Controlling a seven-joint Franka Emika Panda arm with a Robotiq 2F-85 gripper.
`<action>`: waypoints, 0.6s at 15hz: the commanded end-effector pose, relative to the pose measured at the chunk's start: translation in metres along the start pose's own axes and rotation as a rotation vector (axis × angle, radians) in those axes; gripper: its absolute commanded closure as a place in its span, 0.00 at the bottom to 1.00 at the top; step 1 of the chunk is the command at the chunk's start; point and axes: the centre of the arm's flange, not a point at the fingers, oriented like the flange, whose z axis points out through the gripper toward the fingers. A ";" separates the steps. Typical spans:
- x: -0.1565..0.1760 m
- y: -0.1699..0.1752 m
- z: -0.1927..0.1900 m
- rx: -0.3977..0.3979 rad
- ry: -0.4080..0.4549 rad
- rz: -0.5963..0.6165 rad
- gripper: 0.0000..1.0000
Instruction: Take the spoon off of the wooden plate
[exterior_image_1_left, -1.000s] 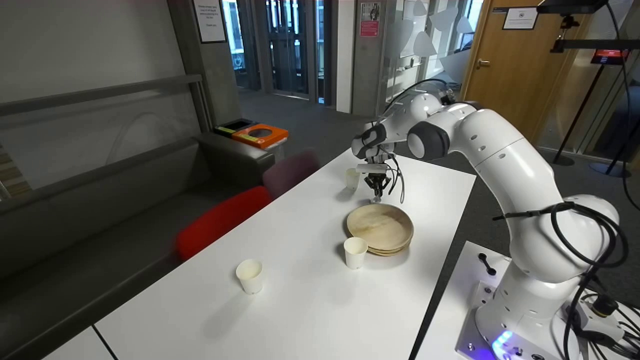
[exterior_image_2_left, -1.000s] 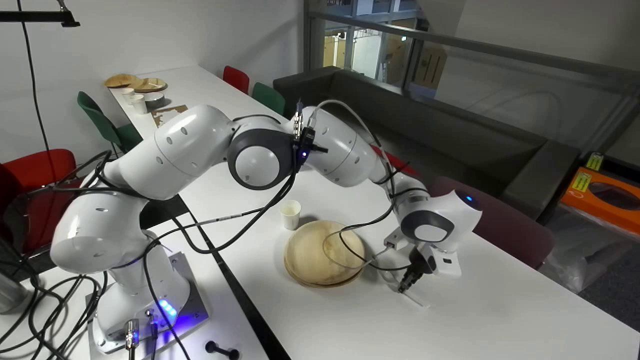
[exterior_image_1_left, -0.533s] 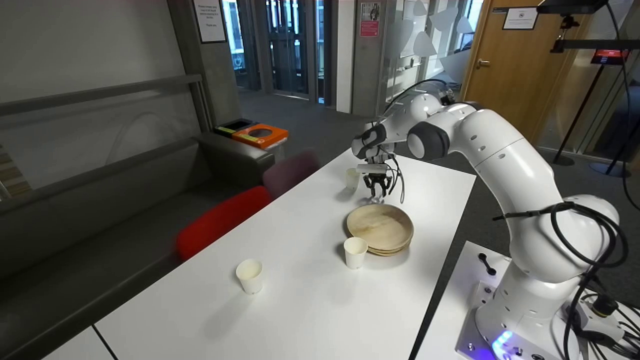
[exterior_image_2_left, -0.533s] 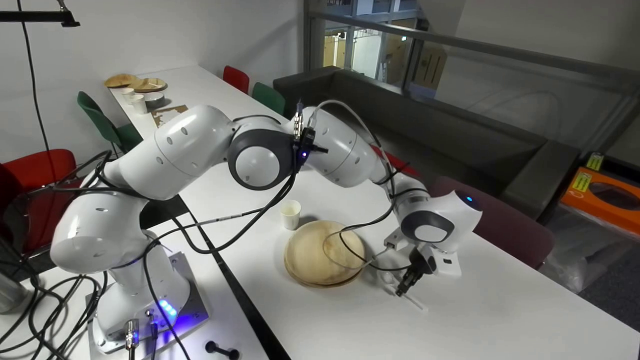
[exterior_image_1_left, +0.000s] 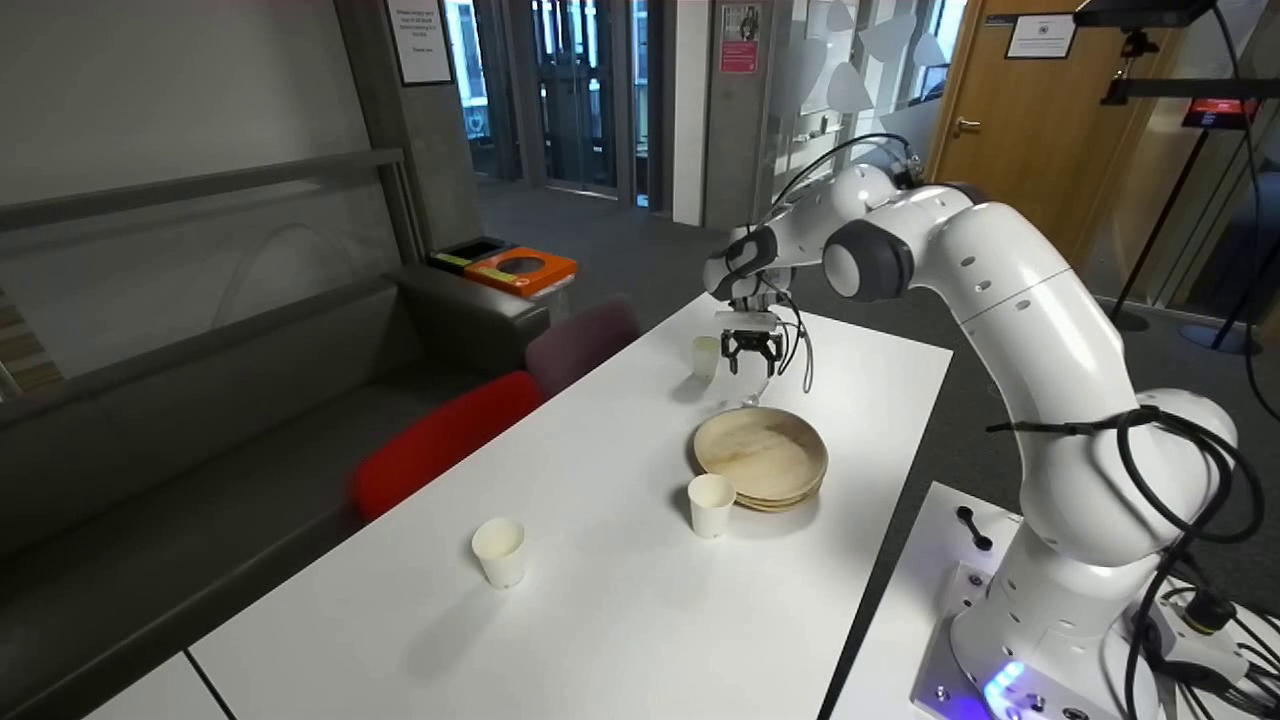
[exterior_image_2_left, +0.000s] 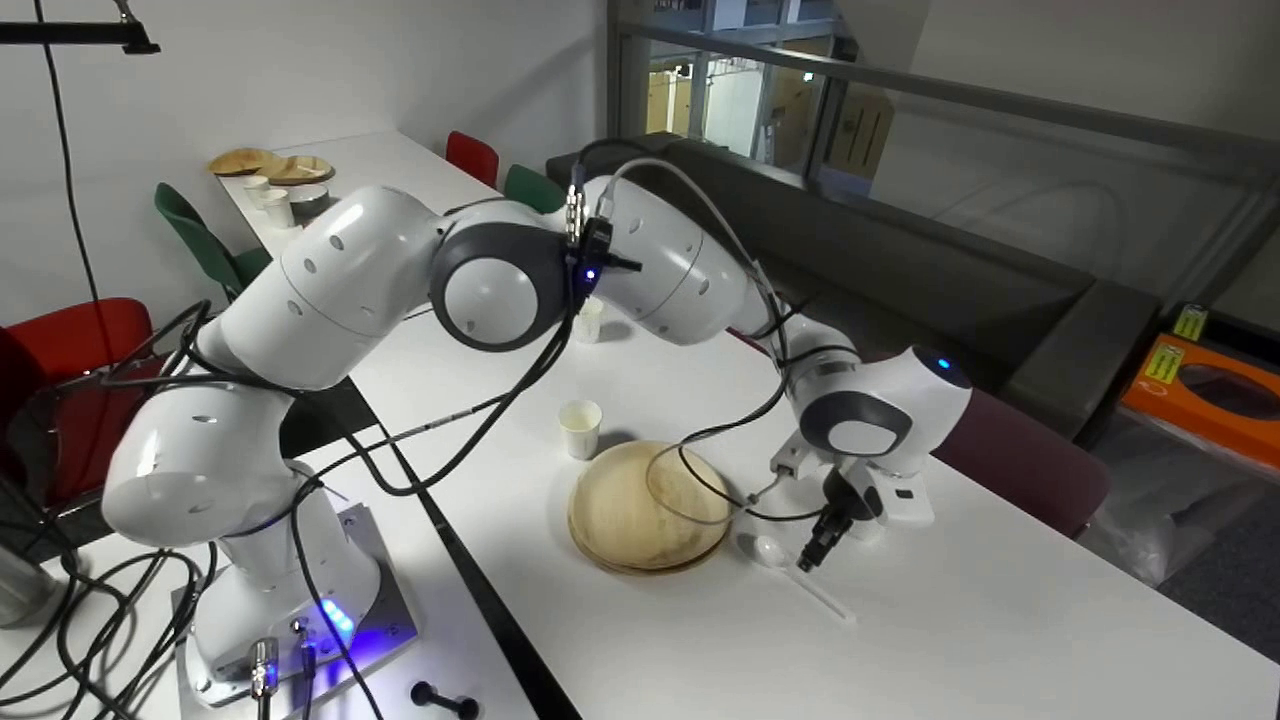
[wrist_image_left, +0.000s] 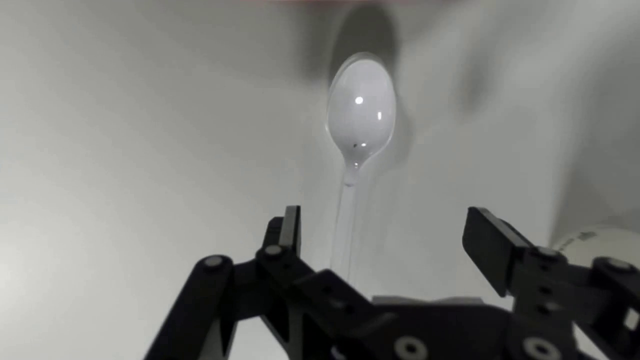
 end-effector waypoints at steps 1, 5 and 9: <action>-0.041 0.044 -0.068 0.078 -0.028 -0.140 0.00; -0.065 0.070 -0.133 0.125 0.003 -0.336 0.00; -0.103 0.100 -0.192 0.060 0.079 -0.556 0.00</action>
